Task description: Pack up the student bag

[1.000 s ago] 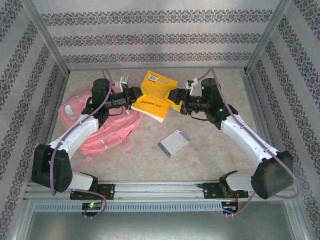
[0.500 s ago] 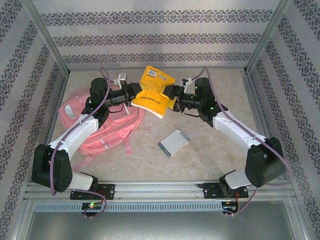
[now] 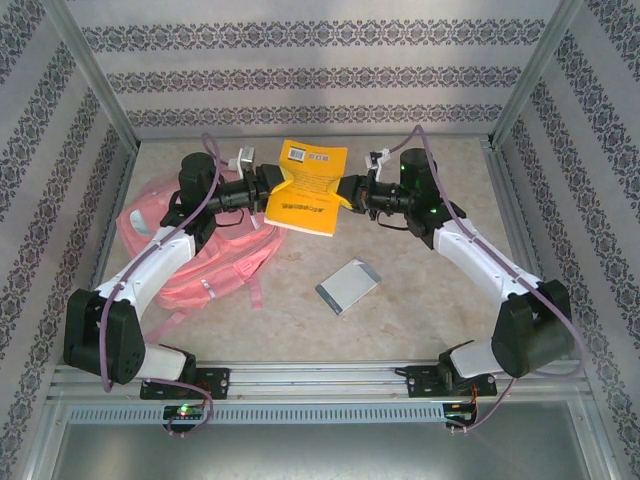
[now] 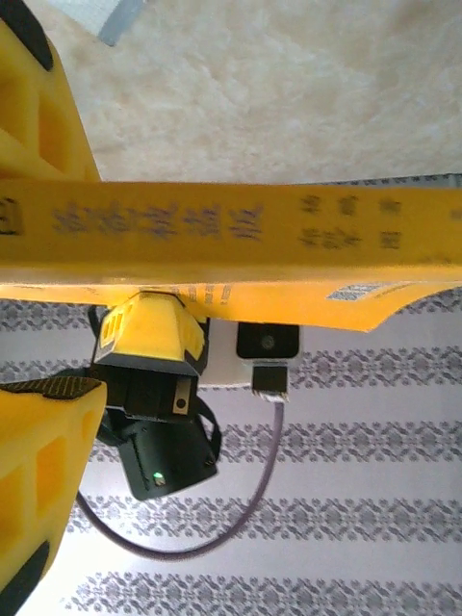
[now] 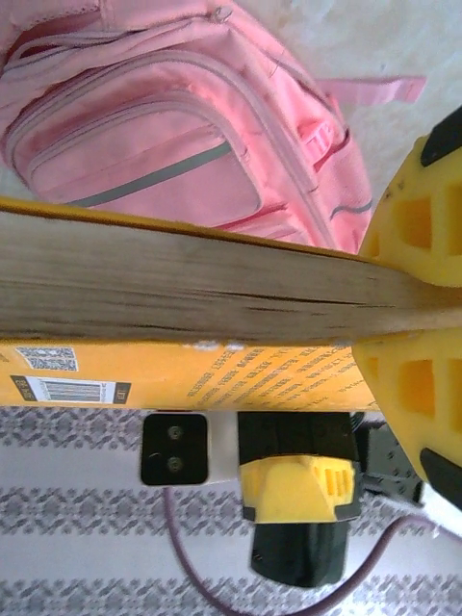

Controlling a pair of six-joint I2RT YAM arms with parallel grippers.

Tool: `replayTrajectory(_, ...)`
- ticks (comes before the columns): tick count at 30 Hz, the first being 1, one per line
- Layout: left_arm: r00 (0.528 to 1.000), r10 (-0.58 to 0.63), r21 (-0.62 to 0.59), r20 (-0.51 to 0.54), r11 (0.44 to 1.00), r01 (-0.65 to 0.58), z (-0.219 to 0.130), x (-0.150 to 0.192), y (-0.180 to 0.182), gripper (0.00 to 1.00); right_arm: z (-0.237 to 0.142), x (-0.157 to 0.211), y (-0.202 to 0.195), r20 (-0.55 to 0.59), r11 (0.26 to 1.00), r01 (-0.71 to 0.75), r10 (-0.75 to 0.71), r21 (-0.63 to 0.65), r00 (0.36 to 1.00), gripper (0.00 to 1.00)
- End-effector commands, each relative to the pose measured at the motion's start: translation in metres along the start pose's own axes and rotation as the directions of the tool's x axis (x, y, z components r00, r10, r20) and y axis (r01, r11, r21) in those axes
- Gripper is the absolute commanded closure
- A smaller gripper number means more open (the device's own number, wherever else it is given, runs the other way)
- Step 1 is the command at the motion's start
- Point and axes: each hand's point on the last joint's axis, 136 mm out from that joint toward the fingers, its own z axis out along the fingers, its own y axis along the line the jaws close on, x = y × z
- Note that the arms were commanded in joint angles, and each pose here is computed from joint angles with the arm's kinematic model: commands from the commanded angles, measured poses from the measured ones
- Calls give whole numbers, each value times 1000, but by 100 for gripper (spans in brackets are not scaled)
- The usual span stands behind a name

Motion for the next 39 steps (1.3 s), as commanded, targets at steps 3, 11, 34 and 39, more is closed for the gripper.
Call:
replayTrajectory(3, 981, 165, 56, -102, 985, -160, 5, 29, -24, 58, -17, 42, -2, -149, 995, 92, -95, -31, 984, 100)
replayTrajectory(11, 968, 166, 17, -188, 986, -166, 13, 55, 4, 76, -20, 64, -15, -212, 995, 97, -102, -35, 972, 100)
replayTrajectory(34, 910, 112, 188, 399, 961, -201, 2, -46, -118, 100, -10, 1, 64, 350, 983, 11, 55, -185, 935, 18)
replayTrajectory(39, 907, 100, 189, 409, 963, -192, 5, -43, -119, 100, -6, -13, 88, 463, 971, 69, 46, -229, 885, 20)
